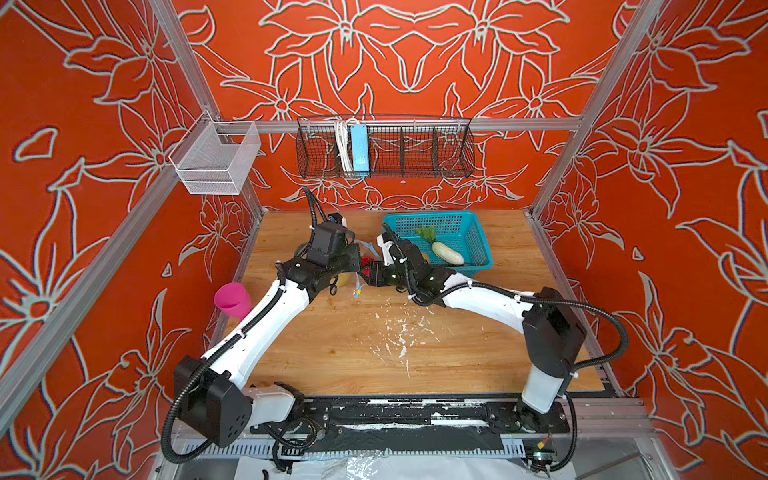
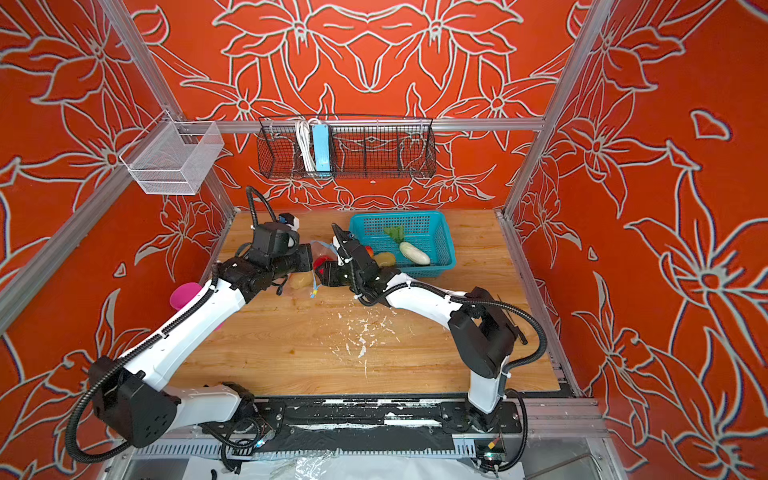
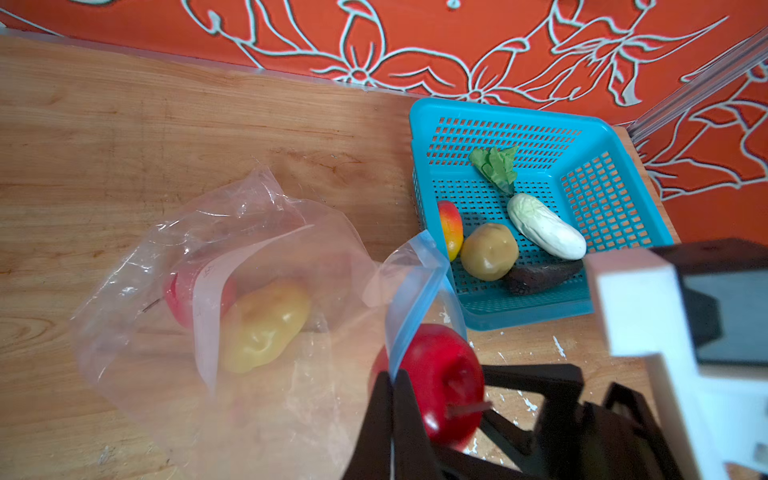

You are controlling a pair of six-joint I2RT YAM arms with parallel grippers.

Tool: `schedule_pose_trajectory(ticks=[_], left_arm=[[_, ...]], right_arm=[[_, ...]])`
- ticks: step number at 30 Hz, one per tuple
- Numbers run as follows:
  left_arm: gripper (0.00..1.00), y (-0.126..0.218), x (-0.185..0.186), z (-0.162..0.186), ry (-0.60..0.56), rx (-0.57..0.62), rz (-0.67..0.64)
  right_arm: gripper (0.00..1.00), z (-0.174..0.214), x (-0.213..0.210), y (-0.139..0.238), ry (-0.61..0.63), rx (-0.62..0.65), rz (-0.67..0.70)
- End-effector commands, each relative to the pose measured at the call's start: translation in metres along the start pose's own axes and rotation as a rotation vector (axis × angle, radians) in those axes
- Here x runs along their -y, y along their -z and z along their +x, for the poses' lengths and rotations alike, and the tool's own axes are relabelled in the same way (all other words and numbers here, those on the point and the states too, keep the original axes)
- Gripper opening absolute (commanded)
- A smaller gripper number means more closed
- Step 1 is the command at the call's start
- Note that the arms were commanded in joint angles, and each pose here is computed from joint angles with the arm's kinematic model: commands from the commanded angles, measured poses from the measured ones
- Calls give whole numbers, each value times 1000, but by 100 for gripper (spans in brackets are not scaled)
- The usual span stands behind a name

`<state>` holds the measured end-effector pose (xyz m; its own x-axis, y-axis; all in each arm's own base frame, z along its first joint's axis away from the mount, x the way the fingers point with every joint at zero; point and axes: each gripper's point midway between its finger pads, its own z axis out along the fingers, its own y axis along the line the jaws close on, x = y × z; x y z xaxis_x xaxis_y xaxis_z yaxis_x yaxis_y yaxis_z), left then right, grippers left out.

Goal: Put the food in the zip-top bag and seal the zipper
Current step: 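Open the right gripper to drop the red apple into the bag, then move the right gripper back over the basket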

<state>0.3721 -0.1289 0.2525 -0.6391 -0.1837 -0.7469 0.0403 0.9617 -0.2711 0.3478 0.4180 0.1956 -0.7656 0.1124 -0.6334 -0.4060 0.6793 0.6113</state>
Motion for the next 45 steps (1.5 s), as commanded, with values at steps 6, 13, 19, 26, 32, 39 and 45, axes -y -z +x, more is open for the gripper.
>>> schedule_pose_trajectory(ticks=[6, 13, 19, 26, 32, 39, 45], left_arm=[[0, 13, 2, -13, 4, 41, 5], [0, 13, 2, -13, 5, 43, 4], [0, 13, 2, -14, 8, 43, 6], [0, 12, 0, -13, 5, 44, -7], [0, 12, 0, -13, 10, 42, -6], [0, 11, 1, -13, 12, 40, -2], [0, 12, 0, -13, 11, 41, -4]], right_arm=[[58, -9, -28, -26, -11, -21, -87], [95, -6, -23, -22, 7, -19, -63], [98, -4, -15, -5, 30, -11, -23], [98, -3, -6, 12, 71, -9, 30], [98, -5, -3, 28, 106, -5, 62], [98, -7, 9, 45, 118, 21, 123], [98, -10, 18, 52, 127, 19, 164]])
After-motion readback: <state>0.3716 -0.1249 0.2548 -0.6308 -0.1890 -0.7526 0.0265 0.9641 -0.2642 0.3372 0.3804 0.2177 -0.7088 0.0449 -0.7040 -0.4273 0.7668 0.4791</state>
